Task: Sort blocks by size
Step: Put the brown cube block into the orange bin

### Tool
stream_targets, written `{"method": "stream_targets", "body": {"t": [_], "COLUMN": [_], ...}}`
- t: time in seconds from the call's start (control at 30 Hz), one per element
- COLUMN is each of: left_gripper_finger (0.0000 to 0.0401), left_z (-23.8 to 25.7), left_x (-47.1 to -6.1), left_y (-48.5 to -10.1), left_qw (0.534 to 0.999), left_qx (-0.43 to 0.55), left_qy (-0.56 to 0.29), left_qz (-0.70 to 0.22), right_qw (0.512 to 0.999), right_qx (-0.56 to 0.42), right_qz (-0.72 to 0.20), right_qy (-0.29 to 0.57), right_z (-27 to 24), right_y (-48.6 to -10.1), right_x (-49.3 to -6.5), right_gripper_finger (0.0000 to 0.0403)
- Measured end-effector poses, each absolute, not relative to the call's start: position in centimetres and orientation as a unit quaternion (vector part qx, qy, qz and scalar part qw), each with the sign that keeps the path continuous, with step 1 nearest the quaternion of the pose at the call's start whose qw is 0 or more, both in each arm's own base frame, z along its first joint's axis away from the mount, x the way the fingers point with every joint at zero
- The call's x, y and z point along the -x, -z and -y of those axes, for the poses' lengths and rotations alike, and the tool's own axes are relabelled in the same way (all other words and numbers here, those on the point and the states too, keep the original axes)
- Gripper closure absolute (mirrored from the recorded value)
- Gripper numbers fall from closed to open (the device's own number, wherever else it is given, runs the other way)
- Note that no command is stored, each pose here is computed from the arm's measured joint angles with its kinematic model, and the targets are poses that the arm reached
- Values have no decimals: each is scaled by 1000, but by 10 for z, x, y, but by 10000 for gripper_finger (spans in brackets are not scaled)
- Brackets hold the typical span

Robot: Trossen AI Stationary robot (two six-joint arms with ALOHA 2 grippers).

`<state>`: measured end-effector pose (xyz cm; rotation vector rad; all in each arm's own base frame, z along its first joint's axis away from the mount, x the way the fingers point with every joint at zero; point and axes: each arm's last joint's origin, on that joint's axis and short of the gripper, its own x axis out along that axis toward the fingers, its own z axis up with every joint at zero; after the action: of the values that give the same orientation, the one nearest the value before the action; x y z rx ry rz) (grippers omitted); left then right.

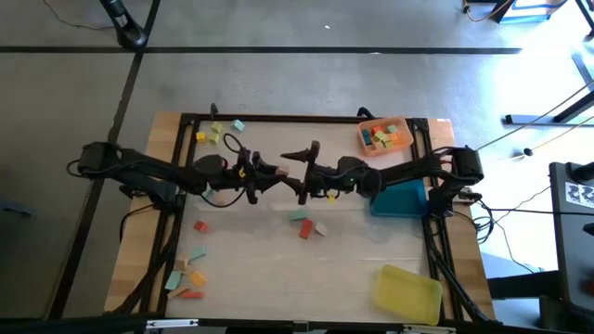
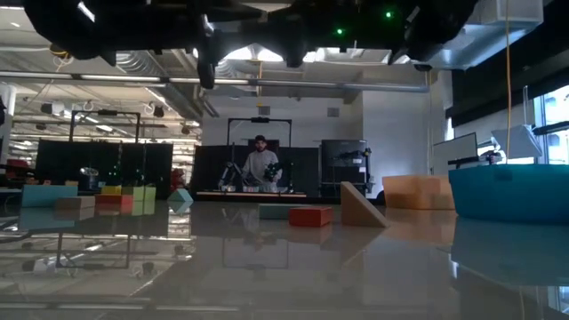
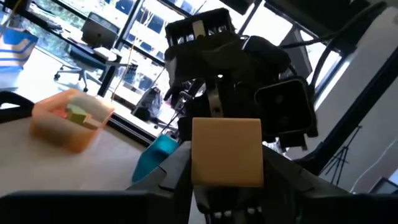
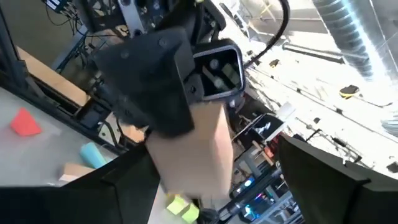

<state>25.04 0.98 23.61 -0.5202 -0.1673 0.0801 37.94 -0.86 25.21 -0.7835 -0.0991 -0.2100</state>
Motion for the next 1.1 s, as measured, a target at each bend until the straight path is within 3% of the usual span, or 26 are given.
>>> {"method": "stream_targets", "body": {"t": [0.2,0.47,0.77,1.1], "left_gripper_finger": [277,266,227,215], "left_z": [-9,-10,-12,-13], "left_x": [-254,-254,-254,-233], "left_y": [-235,-236,-234,-248], "left_qw": [963,959,964,982], "left_qx": [257,267,253,175], "left_qy": [-38,-42,-42,-61], "left_qz": [79,81,74,40], "right_qw": [915,912,900,876], "right_qx": [387,397,424,444], "right_qz": [41,28,20,-22], "right_qy": [104,102,102,188], "right_z": [9,8,-6,-29], "right_y": [-251,-249,-248,-277], "right_x": [-381,-381,-381,-361], "right_gripper_finger": [127,274,274,272]}}
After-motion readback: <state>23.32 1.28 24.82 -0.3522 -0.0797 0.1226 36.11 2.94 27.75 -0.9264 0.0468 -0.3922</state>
